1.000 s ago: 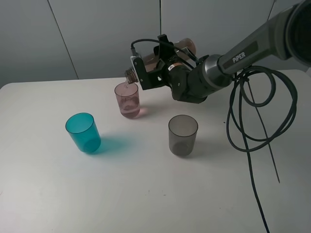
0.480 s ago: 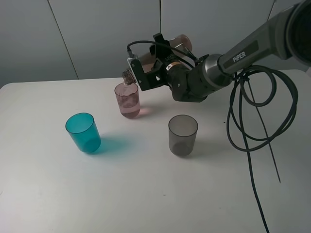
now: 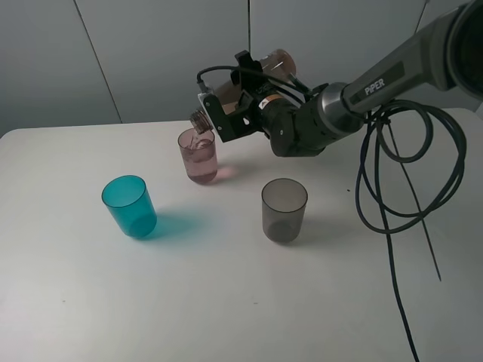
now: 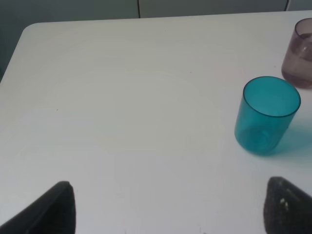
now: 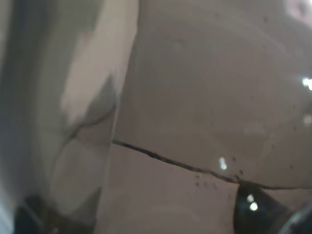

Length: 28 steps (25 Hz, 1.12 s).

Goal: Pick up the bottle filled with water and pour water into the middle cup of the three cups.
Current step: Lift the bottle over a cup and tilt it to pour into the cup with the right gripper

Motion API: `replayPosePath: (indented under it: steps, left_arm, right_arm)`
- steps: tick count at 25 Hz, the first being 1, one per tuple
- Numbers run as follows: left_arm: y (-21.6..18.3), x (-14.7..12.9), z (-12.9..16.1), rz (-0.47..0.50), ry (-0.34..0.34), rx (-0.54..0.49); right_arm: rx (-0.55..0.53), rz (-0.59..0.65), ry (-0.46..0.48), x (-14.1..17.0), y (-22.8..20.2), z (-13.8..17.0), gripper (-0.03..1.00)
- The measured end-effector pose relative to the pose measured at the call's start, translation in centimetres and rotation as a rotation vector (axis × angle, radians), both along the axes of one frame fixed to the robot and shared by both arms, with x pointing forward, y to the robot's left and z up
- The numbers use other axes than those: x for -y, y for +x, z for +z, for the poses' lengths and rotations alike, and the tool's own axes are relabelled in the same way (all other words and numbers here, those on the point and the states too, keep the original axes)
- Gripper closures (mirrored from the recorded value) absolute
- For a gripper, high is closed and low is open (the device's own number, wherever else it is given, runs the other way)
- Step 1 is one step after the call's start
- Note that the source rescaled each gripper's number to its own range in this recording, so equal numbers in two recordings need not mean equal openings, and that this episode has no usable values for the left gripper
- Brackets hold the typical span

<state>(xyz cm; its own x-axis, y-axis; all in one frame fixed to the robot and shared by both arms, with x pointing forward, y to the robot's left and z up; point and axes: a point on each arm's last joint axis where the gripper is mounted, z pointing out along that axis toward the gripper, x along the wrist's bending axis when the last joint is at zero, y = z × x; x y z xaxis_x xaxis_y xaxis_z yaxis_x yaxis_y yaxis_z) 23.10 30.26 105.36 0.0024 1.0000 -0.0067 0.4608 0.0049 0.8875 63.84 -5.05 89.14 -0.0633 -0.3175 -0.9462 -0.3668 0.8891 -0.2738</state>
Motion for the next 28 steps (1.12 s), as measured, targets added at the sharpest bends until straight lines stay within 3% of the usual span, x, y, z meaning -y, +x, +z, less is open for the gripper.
replayPosePath:
  steps: [28]
  left_arm:
    - [0.00, 0.00, 0.00, 0.000, 0.000, 0.000]
  right_arm:
    - [0.059, 0.099, -0.063, -0.66, -0.22, 0.27, 0.97]
